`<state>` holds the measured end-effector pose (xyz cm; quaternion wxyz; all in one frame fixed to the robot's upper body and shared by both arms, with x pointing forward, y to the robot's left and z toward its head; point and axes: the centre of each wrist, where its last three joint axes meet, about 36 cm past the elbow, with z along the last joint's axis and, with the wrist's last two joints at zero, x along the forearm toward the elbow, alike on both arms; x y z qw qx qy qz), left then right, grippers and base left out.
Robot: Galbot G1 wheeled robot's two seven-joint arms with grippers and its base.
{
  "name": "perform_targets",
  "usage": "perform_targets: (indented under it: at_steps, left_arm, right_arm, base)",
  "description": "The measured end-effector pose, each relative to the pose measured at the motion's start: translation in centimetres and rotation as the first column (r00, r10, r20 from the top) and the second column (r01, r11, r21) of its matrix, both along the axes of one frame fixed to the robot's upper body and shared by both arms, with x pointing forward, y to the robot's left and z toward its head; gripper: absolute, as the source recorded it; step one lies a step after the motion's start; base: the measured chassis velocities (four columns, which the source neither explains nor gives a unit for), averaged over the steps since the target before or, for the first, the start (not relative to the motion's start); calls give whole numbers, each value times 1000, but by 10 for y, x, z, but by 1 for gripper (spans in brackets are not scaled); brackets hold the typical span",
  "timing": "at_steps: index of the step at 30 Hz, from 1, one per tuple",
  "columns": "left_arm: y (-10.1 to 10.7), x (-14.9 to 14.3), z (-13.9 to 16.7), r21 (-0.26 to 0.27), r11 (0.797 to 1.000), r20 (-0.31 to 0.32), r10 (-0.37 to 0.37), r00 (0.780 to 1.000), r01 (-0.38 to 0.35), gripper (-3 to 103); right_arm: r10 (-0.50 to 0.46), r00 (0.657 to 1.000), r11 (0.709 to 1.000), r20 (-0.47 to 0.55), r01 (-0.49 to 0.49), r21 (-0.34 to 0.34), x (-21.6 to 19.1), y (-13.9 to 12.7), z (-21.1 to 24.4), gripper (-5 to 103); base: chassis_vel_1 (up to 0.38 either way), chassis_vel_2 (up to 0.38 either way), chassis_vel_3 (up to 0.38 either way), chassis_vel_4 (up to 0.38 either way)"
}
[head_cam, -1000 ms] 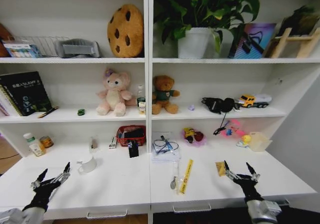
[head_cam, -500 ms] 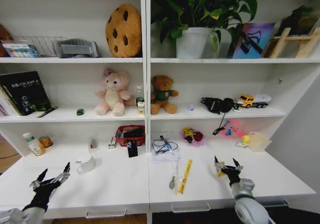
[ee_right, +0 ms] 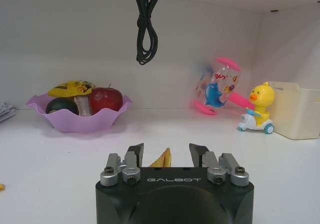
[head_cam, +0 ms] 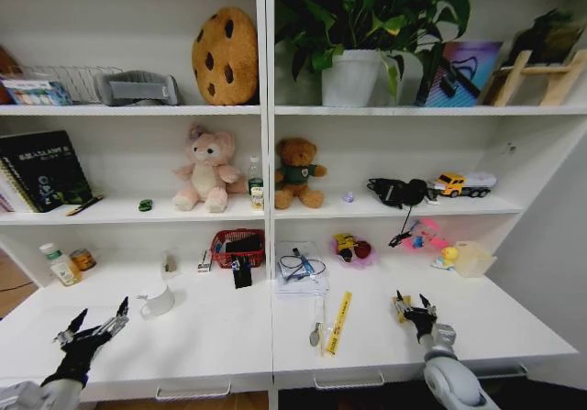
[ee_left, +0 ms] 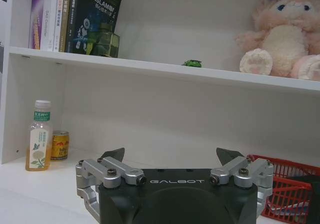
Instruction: Organize the objects on the table.
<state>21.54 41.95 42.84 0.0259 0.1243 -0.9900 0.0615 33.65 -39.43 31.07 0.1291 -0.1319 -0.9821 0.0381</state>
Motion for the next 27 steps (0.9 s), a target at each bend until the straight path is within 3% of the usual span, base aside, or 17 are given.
perform_targets:
  at_steps: [2,3,5,7,10,13,14,22,27]
  left_arm:
    - [0,0,0,0,1000,0,0,1000,0,100]
    - [0,0,0,0,1000,0,0,1000,0,100]
    - [0,0,0,0,1000,0,0,1000,0,100]
    - [0,0,0,0,1000,0,0,1000,0,100]
    - [0,0,0,0,1000,0,0,1000,0,100]
    - [0,0,0,0,1000,0,0,1000,0,100]
    - [0,0,0,0,1000,0,0,1000,0,100]
    - [0,0,0,0,1000,0,0,1000,0,100]
    - [0,0,0,0,1000,0,0,1000,0,100]
  right_arm:
    - [3,1000,1000,0,-3,1,1,1,0,48]
    - [3,1000,1000,0,-3,1,1,1,0,48]
    - [2,1000,1000,-2,-2,3,1,2,-2,32]
    - [1,1000,1000,-3,-1,5,1,2,-2,32]
    - [1,1000,1000,-6,-1,7,1,3,-4,15]
    - [3,1000,1000,-9,-3,7,1,4,-4,10]
    - [5,1000,1000,-8,-5,8,1,5,-4,2]
    - [46,998,999,49,-46,-8,8,14,15,0]
    - [111,984,994,140,-109,-21,45,26,50,0]
  base:
    - [0,0,0,0]
    - [0,0,0,0]
    - [0,0,0,0]
    - [0,0,0,0]
    - [0,0,0,0]
    - [0,0,0,0]
    - [0,0,0,0]
    - [0,0,0,0]
    - [0,0,0,0]
